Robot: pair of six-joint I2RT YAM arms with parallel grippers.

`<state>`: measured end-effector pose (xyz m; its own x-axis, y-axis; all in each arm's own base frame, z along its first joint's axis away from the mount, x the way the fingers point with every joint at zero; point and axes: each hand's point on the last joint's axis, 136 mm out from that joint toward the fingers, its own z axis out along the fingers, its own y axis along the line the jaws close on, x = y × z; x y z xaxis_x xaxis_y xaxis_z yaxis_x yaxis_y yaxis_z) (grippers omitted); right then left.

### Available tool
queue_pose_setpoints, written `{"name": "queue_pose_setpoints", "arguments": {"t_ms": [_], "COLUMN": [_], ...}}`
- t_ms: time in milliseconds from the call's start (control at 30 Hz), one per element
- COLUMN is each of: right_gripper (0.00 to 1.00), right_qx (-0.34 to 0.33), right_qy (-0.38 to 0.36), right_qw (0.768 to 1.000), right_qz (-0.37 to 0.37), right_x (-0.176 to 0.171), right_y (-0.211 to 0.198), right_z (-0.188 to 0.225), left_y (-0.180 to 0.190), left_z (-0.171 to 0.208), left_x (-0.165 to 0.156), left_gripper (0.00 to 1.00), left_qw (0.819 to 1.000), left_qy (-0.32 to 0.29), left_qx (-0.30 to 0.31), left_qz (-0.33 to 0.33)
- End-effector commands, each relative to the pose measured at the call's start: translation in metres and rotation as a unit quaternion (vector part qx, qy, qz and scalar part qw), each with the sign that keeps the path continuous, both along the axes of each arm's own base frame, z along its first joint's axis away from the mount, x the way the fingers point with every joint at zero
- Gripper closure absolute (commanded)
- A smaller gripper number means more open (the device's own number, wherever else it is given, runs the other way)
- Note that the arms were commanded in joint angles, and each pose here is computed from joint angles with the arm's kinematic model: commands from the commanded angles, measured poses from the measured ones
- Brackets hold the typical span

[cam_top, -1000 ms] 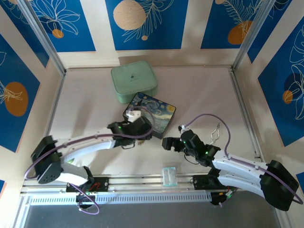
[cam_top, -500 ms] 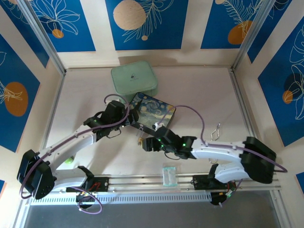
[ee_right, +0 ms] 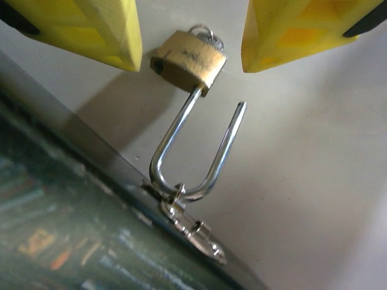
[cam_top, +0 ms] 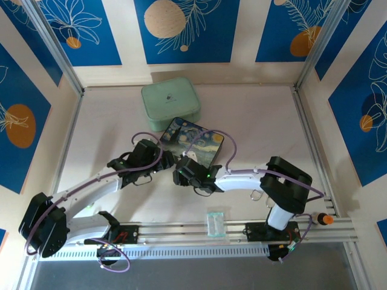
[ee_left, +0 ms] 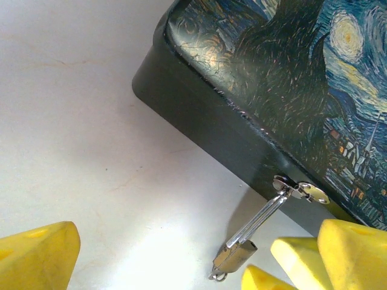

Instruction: Unlock a padlock with a key

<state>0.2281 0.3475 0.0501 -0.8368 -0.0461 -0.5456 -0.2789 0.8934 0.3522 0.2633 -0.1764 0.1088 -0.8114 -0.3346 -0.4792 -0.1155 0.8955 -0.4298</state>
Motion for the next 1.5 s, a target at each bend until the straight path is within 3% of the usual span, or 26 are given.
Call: {"name": "queue_pose_setpoints", "arguments": {"t_ms": [0, 433, 833, 1000, 1200, 1367, 1467], "right_gripper": [0.50, 0.52, 0.72, 0.74, 0.76, 0.76, 0.76], "right_qx": [-0.009, -0.037, -0.034, -0.033, -0.030, 0.012, 0.035], "right_qy": [-0.003, 0.037, 0.045, 0.051, 0.056, 0.049, 0.055], "right_qw": [1.000, 0.999, 0.998, 0.998, 0.998, 0.999, 0.998], "right_qz": [-0.004, -0.007, -0.017, -0.021, -0.023, -0.008, -0.010], "right_x": [0.007, 0.001, -0.014, -0.022, -0.033, -0.042, -0.047], "right_y": [0.003, 0.004, -0.013, -0.025, -0.047, -0.059, -0.073], "right_z": [-0.002, -0.028, -0.029, -0.029, -0.029, -0.024, -0.026], "left_y": [0.002, 0.003, 0.003, 0.003, -0.002, -0.013, -0.020], "left_z": [0.003, -0.007, -0.011, -0.009, 0.016, 0.025, 0.028], "left_x": [-0.001, -0.004, -0.005, -0.005, -0.002, 0.000, -0.004], "left_gripper": [0.00, 0.00, 0.00, 0.00, 0.00, 0.00, 0.00], "left_qw": [1.000, 1.000, 1.000, 1.000, 0.999, 0.997, 0.995], "left_qy": [-0.005, 0.005, 0.006, 0.005, -0.046, -0.070, -0.075], "left_qx": [-0.010, -0.010, -0.014, -0.017, -0.013, -0.018, 0.010], "left_qz": [0.005, 0.011, 0.014, 0.014, -0.005, -0.040, -0.065]}}
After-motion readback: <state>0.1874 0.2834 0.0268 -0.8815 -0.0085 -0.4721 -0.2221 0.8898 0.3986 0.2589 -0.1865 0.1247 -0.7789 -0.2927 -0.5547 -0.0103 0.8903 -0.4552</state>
